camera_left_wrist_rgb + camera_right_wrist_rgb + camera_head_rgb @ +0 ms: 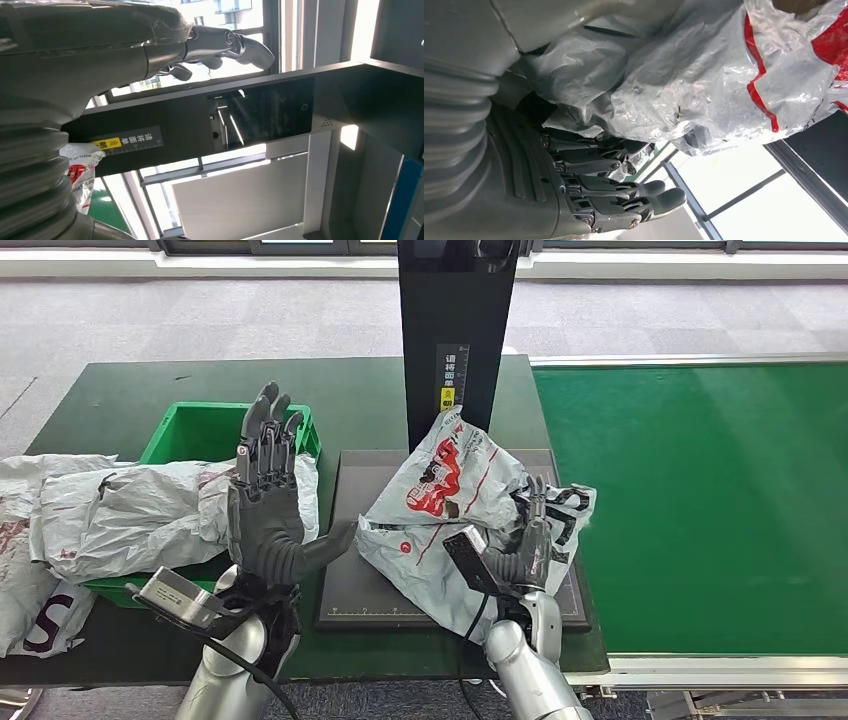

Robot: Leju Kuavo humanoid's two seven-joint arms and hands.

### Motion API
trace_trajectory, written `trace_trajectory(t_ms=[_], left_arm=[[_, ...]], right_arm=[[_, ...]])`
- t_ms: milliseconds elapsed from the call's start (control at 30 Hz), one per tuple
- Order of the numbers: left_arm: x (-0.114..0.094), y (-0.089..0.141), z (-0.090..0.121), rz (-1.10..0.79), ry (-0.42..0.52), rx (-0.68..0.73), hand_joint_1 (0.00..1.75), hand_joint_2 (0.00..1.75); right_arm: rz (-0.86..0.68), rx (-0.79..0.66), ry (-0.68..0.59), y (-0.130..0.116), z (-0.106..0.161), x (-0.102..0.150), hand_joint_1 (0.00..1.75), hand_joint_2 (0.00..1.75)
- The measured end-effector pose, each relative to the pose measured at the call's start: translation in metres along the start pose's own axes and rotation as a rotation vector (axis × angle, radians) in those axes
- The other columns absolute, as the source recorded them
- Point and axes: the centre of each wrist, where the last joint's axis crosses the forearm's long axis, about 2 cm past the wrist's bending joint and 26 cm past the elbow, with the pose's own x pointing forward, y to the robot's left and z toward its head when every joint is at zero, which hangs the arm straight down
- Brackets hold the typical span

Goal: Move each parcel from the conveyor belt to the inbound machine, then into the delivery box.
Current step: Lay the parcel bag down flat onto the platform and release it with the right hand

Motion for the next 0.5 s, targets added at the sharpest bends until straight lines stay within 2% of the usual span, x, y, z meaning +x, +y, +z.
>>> trace_trajectory(t_ms=[33,267,500], left_arm=[[0.000,0.000,0.000,-0.001,0.000,0.001,0.00,1.75],[0.000,0.000,0.000,-0.008,0.000,0.007,0.00,1.75],[0.000,0.000,0.001,-0.015,0.002,0.009,0.00,1.75]], right_arm=[[-0.004,-0.001,0.002,0.000,0.000,0.000,0.00,0.00],[-0.022,-0.025,0.001,0.000,0.001,-0.001,0.00,0.00],[-0.021,-0.112,-0.075,-0.013,-0.007,-0.002,0.00,0.00]])
